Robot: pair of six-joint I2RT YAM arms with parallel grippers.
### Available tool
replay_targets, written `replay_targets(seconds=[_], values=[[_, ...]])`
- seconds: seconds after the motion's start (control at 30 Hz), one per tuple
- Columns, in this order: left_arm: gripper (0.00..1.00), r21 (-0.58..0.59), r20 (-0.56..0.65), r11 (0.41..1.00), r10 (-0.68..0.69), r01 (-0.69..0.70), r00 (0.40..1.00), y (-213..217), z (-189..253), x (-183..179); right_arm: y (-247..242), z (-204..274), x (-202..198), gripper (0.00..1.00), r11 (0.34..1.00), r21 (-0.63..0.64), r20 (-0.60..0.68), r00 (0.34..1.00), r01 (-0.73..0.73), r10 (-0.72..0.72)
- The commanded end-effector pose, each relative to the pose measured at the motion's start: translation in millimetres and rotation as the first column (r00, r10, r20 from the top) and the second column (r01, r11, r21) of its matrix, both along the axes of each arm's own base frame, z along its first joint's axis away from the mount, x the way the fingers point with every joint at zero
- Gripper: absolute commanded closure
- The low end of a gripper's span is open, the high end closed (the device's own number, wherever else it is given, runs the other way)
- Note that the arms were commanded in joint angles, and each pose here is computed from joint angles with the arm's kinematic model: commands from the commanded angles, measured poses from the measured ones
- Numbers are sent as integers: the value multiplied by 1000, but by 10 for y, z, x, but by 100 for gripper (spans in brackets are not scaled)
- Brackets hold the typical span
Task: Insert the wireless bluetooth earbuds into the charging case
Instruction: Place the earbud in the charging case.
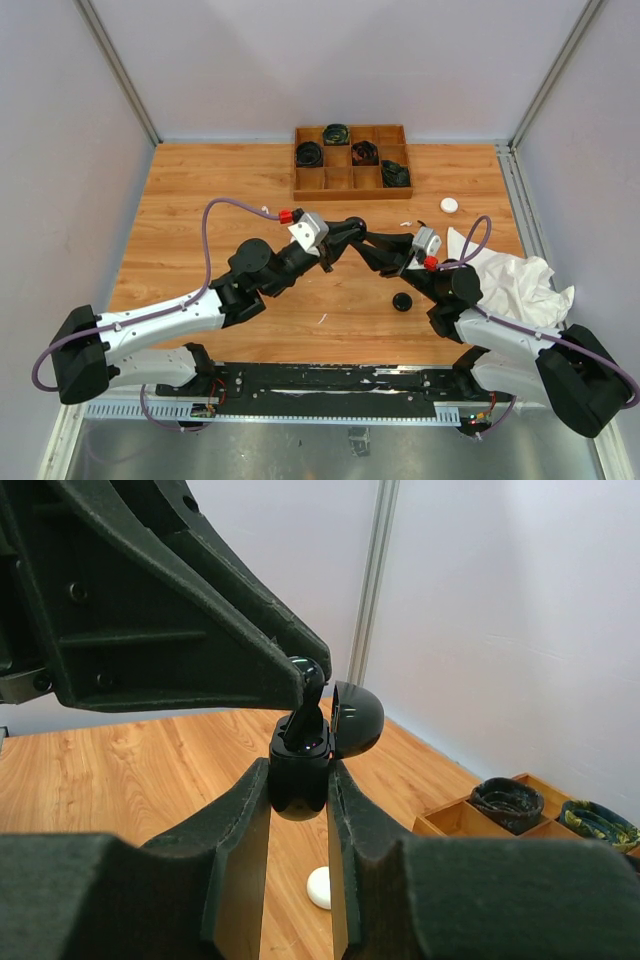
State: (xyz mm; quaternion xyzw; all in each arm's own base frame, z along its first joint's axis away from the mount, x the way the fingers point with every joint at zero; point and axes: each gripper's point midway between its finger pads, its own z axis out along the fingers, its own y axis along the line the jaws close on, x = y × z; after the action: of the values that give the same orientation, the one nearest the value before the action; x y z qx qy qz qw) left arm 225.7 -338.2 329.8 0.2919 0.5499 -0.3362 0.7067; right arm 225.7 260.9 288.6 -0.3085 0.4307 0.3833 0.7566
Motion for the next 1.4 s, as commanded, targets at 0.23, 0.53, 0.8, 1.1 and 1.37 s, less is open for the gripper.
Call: replay_targets(seconds=[0.23, 0.53, 0.8, 1.1, 1.37], values=[[91, 78, 58, 997, 17, -21, 998, 3, -173, -64, -49, 329, -97, 98, 996, 85, 83, 997, -6, -1], [89, 93, 47, 995, 26, -30, 999, 40, -274, -91, -60, 332, -105, 98, 996, 88, 87, 996, -4, -4], [83, 84, 23, 996, 5, -7, 1000, 4, -304, -120, -47, 317, -114, 98, 996, 83, 86, 996, -12, 5], [59, -31, -67, 998, -58, 56, 996, -6, -30, -245, -50, 259, -100, 98, 997, 72, 78, 997, -3, -3], [48, -52, -190, 997, -64, 55, 980, 93, 74, -319, -62, 209, -75, 98, 998, 62, 75, 997, 14, -19]])
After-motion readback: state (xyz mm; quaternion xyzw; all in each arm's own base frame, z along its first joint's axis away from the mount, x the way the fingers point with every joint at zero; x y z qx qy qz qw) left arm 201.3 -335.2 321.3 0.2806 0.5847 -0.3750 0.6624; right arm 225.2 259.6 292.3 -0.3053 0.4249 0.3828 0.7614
